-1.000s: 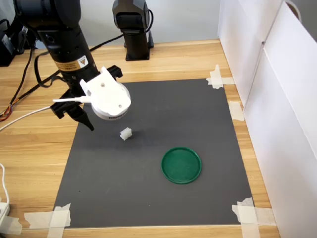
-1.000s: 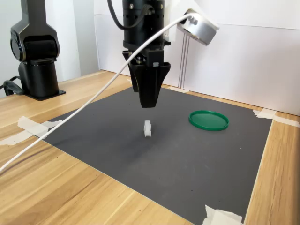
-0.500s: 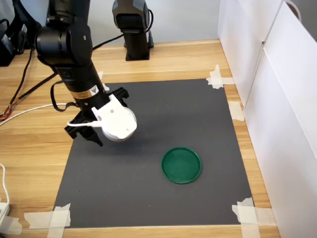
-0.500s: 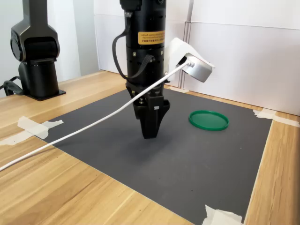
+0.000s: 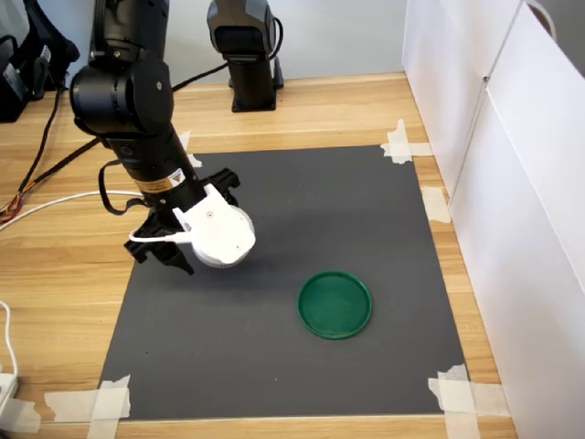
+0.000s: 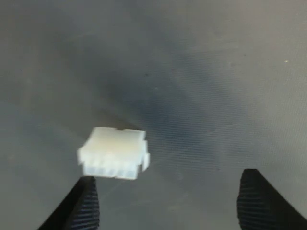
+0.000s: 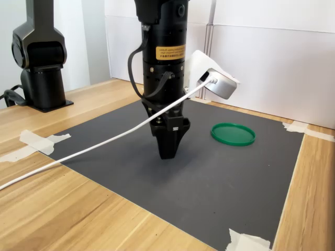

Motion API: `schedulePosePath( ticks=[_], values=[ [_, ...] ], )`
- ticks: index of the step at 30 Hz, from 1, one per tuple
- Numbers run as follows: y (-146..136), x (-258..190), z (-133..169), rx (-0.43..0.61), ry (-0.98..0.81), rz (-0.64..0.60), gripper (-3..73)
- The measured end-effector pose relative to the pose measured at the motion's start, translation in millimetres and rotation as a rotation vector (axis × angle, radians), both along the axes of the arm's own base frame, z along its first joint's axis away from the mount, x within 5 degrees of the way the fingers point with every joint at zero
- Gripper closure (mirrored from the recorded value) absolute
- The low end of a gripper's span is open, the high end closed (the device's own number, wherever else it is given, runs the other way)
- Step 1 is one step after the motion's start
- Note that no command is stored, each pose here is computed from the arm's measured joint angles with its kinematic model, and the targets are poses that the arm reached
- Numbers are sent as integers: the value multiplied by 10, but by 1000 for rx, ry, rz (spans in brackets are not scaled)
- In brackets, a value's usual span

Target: Grasp a white terminal and put it in the green lid.

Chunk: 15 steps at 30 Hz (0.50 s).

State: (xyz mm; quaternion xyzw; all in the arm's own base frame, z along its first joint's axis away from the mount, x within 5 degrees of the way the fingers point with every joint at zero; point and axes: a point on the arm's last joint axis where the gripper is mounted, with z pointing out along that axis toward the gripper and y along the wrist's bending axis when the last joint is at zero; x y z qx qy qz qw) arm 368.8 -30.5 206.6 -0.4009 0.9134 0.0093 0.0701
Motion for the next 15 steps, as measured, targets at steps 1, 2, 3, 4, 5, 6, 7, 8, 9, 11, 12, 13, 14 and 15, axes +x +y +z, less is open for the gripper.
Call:
schedulePosePath(
  ticks=[1,2,3,4,5,6,7,8,9,11,12,13,14,15],
  values=[
    [1,-1,29,1,-5,0,-1],
    [18,-4,77,0,-17,2,-1],
    [43,-8,126,-3,-27,8,-1],
    [89,-16,206,-8,-46,21,-1],
    [127,-32,264,-12,-59,32,-1],
    [201,-63,347,-13,-71,50,-1],
    [258,-88,411,-12,-84,62,-1],
    [302,-109,460,-9,-93,71,-1],
    [337,-127,501,-6,-101,76,-1],
    [386,-152,557,-1,-113,72,-1],
    [399,-160,575,1,-117,64,-1],
    [402,-166,586,2,-118,57,-1],
    [405,-174,588,4,-117,48,-1],
    [403,-188,580,3,-112,43,-1]
  ],
)
